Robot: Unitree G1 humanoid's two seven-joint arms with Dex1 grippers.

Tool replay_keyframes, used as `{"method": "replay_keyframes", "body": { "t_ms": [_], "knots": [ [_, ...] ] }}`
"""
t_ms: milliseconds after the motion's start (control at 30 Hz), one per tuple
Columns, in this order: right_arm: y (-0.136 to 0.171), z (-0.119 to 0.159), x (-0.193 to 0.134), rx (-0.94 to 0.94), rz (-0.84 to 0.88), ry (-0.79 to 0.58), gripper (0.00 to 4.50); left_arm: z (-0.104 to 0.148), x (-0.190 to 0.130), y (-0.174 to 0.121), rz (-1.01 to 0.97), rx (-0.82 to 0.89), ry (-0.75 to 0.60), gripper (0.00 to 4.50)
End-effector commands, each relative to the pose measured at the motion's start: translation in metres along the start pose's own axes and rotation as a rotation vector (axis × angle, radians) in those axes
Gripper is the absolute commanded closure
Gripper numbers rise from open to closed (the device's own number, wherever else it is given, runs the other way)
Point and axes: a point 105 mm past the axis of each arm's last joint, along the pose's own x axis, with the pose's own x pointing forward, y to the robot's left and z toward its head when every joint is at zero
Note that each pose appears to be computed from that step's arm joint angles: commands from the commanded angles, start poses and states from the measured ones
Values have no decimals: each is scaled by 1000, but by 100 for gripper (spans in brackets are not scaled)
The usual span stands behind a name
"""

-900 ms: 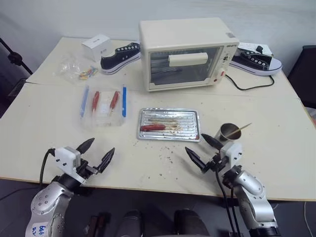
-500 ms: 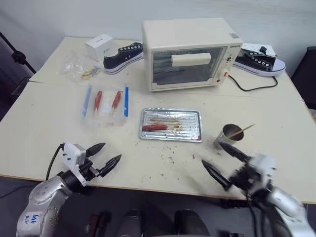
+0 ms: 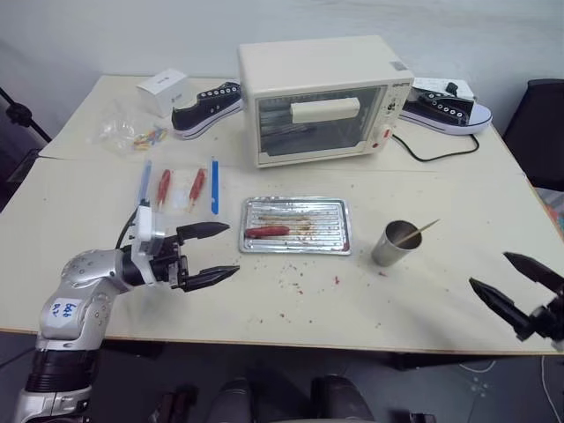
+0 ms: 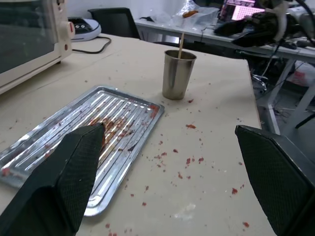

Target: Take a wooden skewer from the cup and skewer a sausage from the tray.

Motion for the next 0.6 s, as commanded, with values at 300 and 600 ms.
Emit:
{"method": "replay_keyframes", "body": {
  "t_ms": [300, 600],
  "knots": [
    [-8, 14, 54, 120, 318, 100, 0, 8, 2, -7, 42, 22, -12, 2],
    [-5, 23, 83, 138, 428, 121, 88, 6, 3, -15, 80, 24, -2, 0]
  ]
}}
